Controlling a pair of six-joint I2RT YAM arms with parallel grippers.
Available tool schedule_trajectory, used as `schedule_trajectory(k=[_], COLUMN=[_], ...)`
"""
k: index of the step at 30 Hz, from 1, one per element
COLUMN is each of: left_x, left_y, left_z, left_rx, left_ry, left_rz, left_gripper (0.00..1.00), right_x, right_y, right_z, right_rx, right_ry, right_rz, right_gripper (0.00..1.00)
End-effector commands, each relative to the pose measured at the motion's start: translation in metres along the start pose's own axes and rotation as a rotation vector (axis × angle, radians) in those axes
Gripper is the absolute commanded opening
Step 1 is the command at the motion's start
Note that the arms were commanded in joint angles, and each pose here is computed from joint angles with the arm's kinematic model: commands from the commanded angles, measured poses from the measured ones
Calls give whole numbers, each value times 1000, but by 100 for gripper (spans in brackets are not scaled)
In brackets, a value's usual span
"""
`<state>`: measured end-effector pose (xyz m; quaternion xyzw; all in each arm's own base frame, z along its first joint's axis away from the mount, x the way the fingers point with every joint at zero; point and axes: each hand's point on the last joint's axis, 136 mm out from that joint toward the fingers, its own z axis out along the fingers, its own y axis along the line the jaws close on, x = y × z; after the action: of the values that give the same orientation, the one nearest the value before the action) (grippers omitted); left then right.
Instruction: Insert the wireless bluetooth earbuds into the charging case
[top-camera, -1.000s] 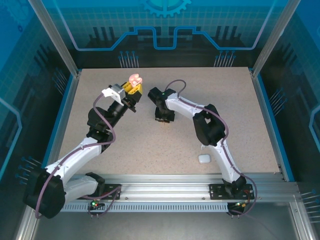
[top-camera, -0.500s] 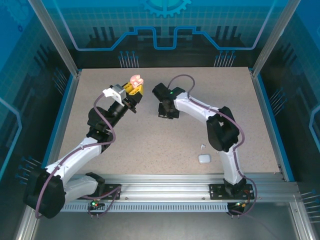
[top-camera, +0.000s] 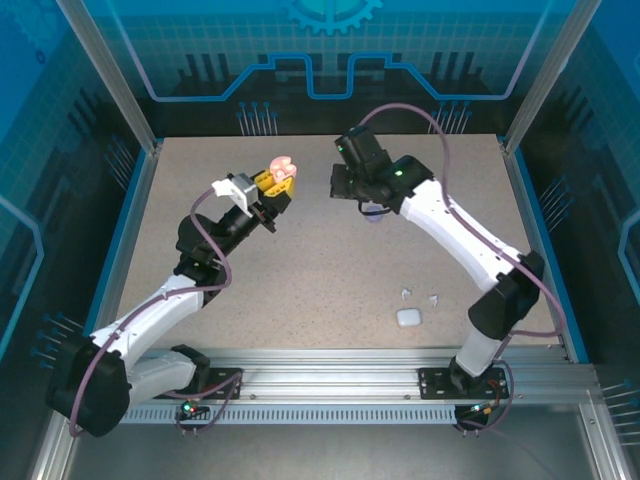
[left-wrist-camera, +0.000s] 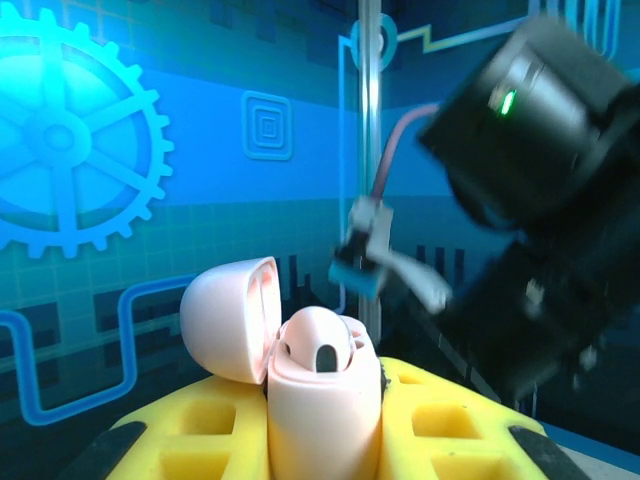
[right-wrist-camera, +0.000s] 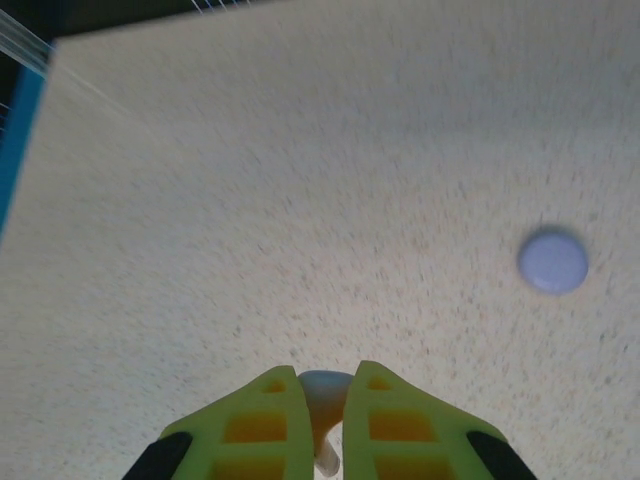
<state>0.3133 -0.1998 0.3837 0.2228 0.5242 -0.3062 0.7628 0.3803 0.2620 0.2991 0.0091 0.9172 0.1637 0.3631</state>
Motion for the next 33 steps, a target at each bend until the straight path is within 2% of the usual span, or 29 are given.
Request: schedule_trajectory(k=[1,8,14,23,33], left_x=[-14,-11,-8,-10,-11], left_y=[-13,-23,-26,-31,-33], left_z=[6,16,26,34,36], left_rx=[63,104,116,135,144], left_ry=[-37,-27,-17,-19,-18], left_rz=[9,0,-7,-8,-2], left_gripper=[0,0,0,0,0], right_x=[-44,-71,-69,-45,-35], right_y=[9,35,60,95,104], right_z=[-50,-111,-135,-138,-135], right_rx=[-62,-234,-406,-592,-628], right_ry=[-156,-296,-339,-341,-339], right_rz=[-64,-106,-162,-333,-350], right_gripper=[10,10,11,13,12])
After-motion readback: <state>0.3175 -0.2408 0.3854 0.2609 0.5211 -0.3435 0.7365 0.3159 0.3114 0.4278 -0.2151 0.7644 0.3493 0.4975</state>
